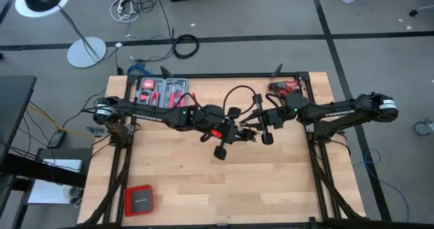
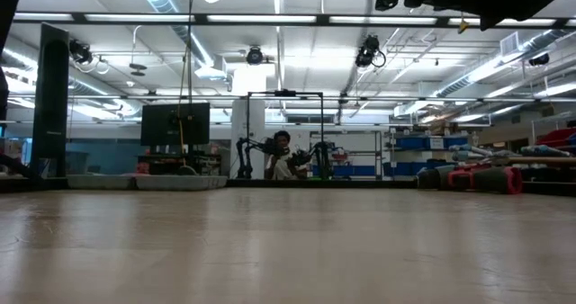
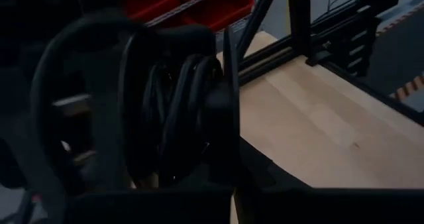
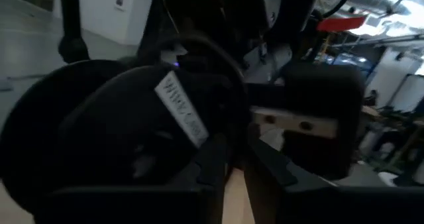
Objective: Coil cords
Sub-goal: Coil the black wire on the spool
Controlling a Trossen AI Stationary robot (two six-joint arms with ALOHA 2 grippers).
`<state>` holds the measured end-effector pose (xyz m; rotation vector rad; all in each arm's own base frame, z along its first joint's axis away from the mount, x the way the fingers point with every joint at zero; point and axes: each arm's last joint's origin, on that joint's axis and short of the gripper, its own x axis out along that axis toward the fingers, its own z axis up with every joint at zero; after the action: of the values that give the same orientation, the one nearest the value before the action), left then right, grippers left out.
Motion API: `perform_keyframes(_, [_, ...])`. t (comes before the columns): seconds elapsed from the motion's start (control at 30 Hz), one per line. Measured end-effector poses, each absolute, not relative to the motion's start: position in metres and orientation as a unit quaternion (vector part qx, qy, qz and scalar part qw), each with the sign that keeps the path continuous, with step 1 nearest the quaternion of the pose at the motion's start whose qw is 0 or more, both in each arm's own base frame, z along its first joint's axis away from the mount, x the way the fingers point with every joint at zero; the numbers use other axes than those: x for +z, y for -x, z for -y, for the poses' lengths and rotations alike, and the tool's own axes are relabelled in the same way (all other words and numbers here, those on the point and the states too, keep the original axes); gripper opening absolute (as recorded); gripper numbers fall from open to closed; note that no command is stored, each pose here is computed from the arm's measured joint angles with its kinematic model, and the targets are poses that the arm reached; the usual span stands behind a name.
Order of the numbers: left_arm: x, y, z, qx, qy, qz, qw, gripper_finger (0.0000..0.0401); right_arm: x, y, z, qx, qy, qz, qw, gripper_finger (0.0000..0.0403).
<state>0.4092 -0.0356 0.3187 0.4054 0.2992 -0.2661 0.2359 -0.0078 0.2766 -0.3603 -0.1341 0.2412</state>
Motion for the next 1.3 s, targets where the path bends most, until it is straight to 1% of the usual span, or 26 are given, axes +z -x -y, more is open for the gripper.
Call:
perform_keyframes(0.2, [0.323, -0.411, 0.036, -0.122, -0.239, -0.122, 0.956, 0.0, 0.272, -0.236, 0.007, 0.138, 0.158, 0.045, 0.977, 0.0061])
perform_keyframes(0.43, [0.328, -0.412, 0.035, -0.114, -0.243, -0.096, 0.959, 0.0, 0.268, -0.236, 0.009, 0.141, 0.156, 0.027, 0.977, 0.0059])
perform_keyframes(0.63, [0.327, -0.412, 0.037, -0.117, -0.24, -0.101, 0.958, 0.0, 0.268, -0.235, 0.013, 0.144, 0.158, 0.024, 0.977, 0.0057])
perform_keyframes(0.77, [0.322, -0.41, 0.037, -0.123, -0.226, -0.132, 0.957, 0.0, 0.27, -0.23, 0.017, 0.147, 0.151, 0.021, 0.977, 0.0056])
perform_keyframes(0.93, [0.312, -0.406, 0.036, -0.093, -0.202, -0.196, 0.955, 0.0, 0.263, -0.226, 0.018, 0.157, 0.117, -0.032, 0.98, 0.0056])
perform_keyframes(1.07, [0.304, -0.403, 0.035, -0.075, -0.174, -0.243, 0.951, 0.0, 0.255, -0.225, 0.017, 0.165, 0.063, -0.079, 0.981, 0.0054])
perform_keyframes(1.3, [0.297, -0.4, 0.034, -0.056, -0.114, -0.286, 0.95, 0.0, 0.249, -0.224, 0.012, 0.136, -0.043, -0.128, 0.981, 0.0054])
